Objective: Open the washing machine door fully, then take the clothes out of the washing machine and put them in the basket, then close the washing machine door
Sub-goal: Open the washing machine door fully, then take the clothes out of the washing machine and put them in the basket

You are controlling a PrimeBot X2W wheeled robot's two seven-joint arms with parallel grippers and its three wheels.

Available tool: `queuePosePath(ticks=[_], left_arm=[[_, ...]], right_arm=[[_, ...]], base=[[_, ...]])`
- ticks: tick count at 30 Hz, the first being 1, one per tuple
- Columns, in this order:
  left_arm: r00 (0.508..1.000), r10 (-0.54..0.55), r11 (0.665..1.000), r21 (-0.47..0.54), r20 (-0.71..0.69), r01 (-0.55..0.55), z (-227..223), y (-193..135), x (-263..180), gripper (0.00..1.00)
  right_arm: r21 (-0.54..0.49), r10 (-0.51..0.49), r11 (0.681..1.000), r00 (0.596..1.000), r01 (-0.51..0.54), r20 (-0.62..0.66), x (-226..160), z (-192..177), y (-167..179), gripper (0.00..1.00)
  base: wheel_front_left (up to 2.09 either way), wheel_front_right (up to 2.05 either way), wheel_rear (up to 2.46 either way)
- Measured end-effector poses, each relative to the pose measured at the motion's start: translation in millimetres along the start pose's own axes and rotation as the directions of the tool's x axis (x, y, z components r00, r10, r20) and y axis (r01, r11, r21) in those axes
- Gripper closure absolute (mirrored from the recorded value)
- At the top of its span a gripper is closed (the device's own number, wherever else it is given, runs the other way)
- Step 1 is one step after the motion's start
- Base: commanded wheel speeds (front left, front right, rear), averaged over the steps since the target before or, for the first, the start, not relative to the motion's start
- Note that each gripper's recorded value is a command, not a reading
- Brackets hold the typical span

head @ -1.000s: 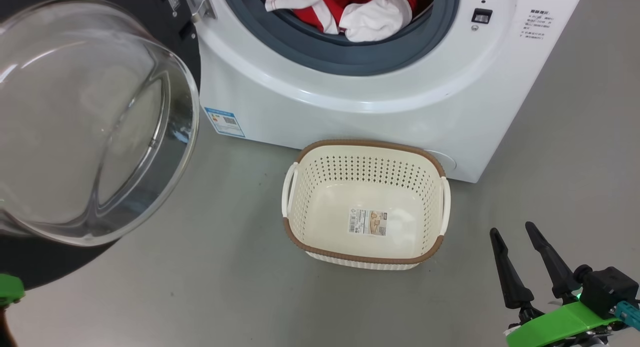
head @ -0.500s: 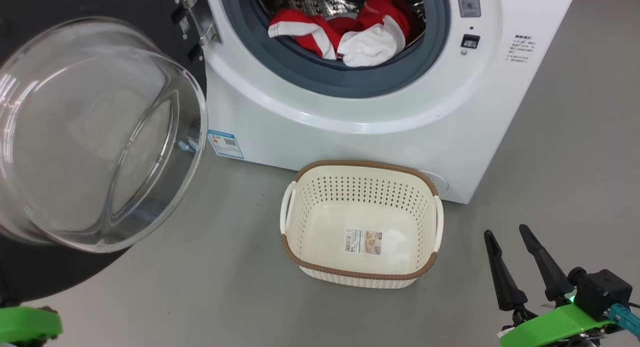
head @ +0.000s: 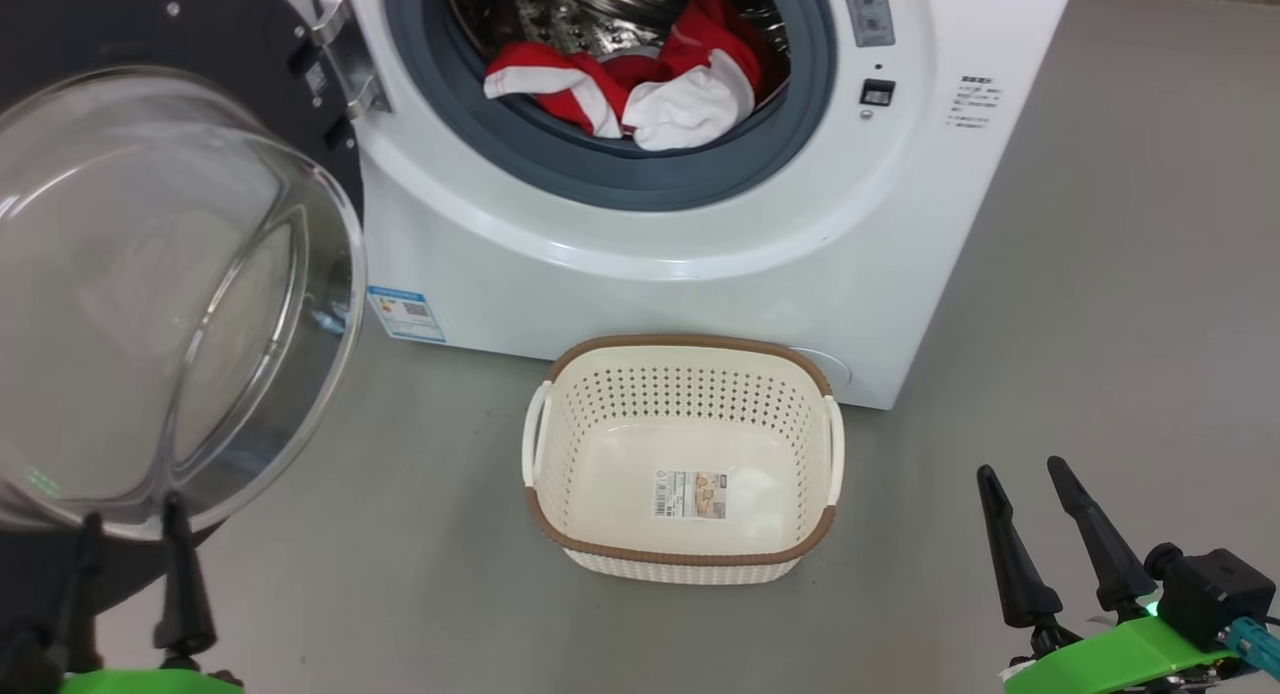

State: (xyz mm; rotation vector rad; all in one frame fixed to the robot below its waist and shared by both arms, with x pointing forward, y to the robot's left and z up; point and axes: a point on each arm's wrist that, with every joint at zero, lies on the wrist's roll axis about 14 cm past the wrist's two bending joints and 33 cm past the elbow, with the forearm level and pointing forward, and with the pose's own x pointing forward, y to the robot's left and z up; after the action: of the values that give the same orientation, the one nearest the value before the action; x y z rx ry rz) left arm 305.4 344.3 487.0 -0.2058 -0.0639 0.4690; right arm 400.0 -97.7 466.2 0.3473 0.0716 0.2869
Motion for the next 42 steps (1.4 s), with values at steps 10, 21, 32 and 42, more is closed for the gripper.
queuePosePath(ticks=[10, 21, 32, 42], left_arm=[[0.978, -0.207, 0.978, -0.013, -0.019, 0.207, -7, -63, 8, 0.0], [0.93, -0.362, 0.932, -0.054, -0.062, 0.359, -24, -117, 7, 0.0], [0.875, -0.476, 0.879, -0.076, -0.093, 0.471, -37, -160, 1, 0.0], [0.85, -0.517, 0.855, -0.087, -0.102, 0.511, -42, -177, 0, 0.0]], right_arm=[[-0.003, -0.089, 0.996, 0.995, 0.09, 0.042, -16, 14, -27, 0.0], [-0.004, -0.19, 0.982, 0.978, 0.191, 0.083, -37, 27, -56, 0.0], [0.0, -0.28, 0.959, 0.952, 0.282, 0.122, -62, 39, -79, 0.0], [0.006, -0.326, 0.945, 0.935, 0.328, 0.137, -72, 43, -91, 0.0]], base=[[0.0, 0.0, 0.0], [0.0, 0.0, 0.0], [0.0, 0.0, 0.0], [0.0, 0.0, 0.0]])
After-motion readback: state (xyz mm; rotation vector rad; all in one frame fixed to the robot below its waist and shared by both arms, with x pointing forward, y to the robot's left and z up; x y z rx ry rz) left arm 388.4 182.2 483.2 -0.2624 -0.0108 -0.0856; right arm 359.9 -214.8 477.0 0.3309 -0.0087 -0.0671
